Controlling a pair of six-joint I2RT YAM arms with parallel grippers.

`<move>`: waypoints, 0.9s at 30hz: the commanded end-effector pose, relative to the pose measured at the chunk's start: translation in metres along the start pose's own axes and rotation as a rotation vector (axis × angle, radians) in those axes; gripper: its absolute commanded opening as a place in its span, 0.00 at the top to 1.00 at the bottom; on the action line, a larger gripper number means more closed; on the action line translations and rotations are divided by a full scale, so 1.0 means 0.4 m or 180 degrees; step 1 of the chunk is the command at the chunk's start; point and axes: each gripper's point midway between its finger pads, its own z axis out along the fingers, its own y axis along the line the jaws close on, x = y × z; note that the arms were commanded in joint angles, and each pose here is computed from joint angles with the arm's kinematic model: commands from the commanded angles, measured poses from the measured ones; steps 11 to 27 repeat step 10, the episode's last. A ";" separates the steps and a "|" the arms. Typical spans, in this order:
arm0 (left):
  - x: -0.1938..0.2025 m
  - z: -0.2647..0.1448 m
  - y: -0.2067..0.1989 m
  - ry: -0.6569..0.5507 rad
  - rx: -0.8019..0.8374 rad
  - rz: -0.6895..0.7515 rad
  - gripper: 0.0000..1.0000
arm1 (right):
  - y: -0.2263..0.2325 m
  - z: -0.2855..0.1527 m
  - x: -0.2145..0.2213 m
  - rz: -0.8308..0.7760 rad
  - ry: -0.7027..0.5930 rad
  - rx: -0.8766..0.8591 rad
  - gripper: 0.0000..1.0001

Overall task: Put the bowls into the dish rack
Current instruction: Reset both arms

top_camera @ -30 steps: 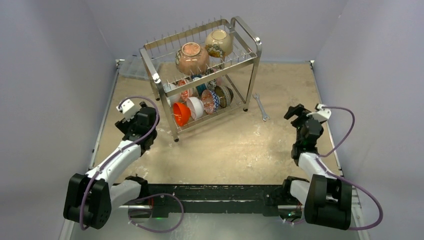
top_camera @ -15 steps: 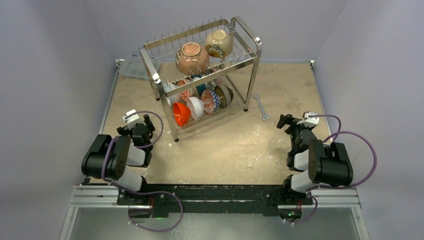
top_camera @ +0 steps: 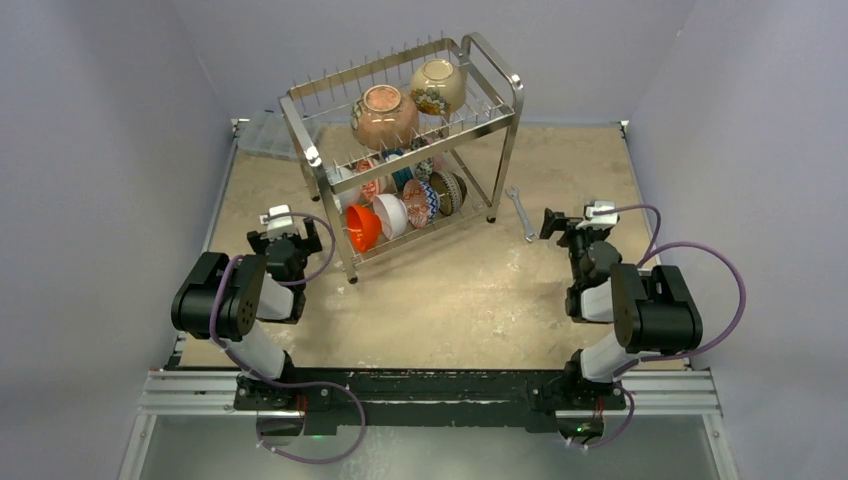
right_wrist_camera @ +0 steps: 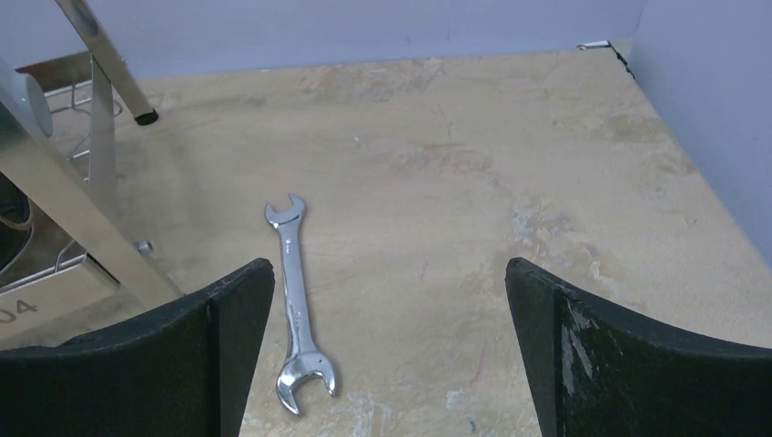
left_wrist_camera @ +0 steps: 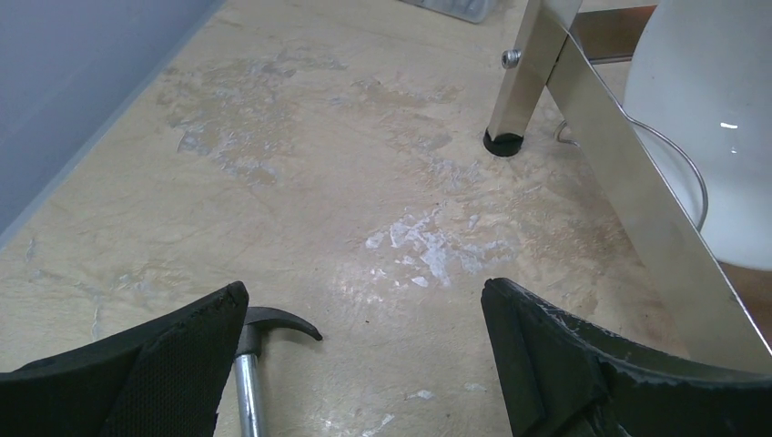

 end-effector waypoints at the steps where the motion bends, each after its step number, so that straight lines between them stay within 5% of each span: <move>1: -0.050 0.013 -0.021 -0.0223 0.0106 -0.0011 0.01 | 0.003 0.014 -0.040 -0.0167 -0.0167 -0.0023 0.01; 27: -0.042 0.022 -0.067 -0.0141 0.0402 0.0164 0.01 | 0.009 0.018 -0.038 -0.0188 -0.0151 -0.0065 0.01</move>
